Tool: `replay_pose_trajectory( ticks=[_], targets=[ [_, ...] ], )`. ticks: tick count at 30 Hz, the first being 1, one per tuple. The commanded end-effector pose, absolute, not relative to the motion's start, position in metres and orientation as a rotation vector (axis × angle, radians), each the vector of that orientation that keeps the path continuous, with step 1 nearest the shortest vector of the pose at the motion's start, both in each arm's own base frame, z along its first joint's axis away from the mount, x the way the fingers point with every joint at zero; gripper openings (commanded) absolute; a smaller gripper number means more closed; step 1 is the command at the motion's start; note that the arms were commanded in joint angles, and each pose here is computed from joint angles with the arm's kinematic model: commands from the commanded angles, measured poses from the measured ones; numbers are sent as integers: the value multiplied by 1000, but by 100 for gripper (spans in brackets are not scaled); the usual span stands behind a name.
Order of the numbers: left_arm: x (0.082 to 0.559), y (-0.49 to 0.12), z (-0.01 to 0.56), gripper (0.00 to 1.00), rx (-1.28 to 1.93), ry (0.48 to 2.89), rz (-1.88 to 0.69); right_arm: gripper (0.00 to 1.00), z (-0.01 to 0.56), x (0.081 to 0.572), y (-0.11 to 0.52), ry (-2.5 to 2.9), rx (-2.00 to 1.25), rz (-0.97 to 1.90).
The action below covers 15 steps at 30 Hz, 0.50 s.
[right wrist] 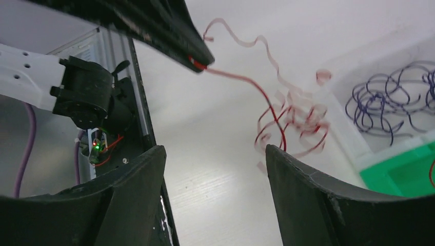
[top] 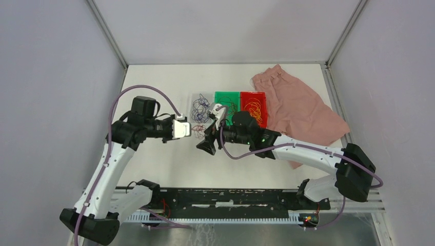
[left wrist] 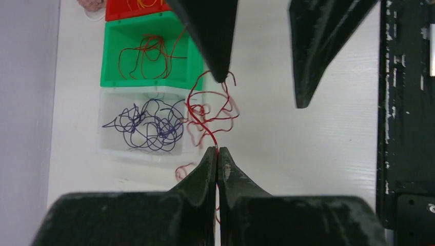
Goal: Untangle the cables
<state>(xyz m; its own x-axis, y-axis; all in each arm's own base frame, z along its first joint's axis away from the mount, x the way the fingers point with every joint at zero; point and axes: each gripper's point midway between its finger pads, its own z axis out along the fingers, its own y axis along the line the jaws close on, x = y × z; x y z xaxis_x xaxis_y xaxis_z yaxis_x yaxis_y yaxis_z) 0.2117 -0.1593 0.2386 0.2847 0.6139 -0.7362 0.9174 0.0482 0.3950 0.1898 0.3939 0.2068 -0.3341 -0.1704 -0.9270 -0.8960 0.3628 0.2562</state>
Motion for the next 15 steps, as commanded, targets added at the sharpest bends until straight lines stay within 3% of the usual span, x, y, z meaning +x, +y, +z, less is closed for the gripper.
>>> replay_pose_trajectory(
  ticks=[1,15],
  targets=[
    [174,-153,243,3,1766,1369,-481,77,270,189,418,1491,-1047,1114],
    [161,-156,298,3,1748,1109,-336,72,304,134,426,1369,-1119,1493]
  ],
)
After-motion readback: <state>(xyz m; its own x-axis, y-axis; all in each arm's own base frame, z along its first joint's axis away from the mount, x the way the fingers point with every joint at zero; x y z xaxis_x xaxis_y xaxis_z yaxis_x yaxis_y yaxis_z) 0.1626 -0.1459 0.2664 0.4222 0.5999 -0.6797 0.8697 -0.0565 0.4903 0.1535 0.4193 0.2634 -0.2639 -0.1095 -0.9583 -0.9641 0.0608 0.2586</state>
